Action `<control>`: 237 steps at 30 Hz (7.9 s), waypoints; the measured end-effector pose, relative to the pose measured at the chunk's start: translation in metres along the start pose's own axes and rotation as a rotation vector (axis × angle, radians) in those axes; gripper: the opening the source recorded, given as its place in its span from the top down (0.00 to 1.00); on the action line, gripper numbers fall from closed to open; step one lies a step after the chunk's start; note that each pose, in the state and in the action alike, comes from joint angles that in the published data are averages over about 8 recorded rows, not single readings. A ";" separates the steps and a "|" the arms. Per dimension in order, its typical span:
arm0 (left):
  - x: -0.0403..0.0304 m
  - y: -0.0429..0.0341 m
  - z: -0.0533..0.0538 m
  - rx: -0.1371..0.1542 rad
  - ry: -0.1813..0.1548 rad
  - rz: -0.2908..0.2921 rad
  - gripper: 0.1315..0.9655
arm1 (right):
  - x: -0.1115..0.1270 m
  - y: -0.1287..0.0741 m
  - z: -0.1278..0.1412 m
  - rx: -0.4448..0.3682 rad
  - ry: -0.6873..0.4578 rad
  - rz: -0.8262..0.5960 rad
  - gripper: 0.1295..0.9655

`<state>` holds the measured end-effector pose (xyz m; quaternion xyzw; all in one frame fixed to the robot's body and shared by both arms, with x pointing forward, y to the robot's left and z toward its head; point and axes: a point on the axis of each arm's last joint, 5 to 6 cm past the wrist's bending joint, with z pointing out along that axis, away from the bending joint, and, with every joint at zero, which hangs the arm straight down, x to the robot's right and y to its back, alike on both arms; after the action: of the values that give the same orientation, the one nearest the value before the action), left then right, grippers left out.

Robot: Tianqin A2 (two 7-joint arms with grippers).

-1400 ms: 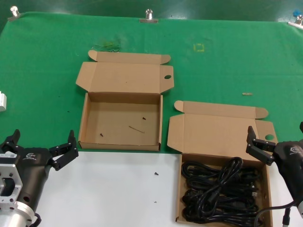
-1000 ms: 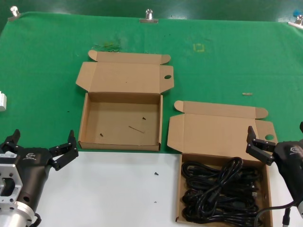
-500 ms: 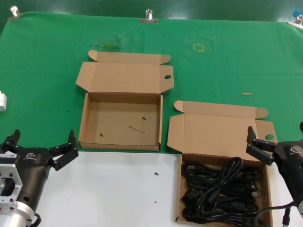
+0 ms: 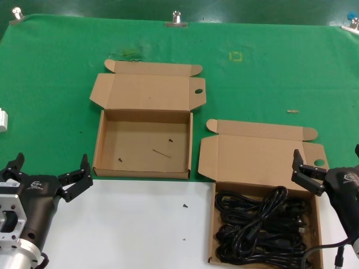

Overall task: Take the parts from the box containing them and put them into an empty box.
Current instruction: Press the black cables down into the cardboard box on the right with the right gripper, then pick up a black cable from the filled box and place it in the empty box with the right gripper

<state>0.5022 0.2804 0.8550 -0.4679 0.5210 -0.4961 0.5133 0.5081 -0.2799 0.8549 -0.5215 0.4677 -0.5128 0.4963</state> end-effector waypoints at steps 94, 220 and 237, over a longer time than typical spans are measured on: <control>0.0000 0.0000 0.000 0.000 0.000 0.000 0.99 | 0.096 -0.064 0.167 0.085 -1.597 -1.255 0.00; 0.0000 0.0000 0.000 0.000 0.000 0.000 0.99 | -0.036 -0.096 0.237 0.201 -1.046 -1.010 0.92; 0.0000 0.0000 0.000 0.000 0.000 0.000 0.99 | -0.110 -0.094 0.242 0.197 -1.014 -0.895 0.92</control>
<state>0.5022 0.2804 0.8550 -0.4679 0.5210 -0.4961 0.5133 0.7436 -0.1548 0.9455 -0.7929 -0.1319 -0.4010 0.4395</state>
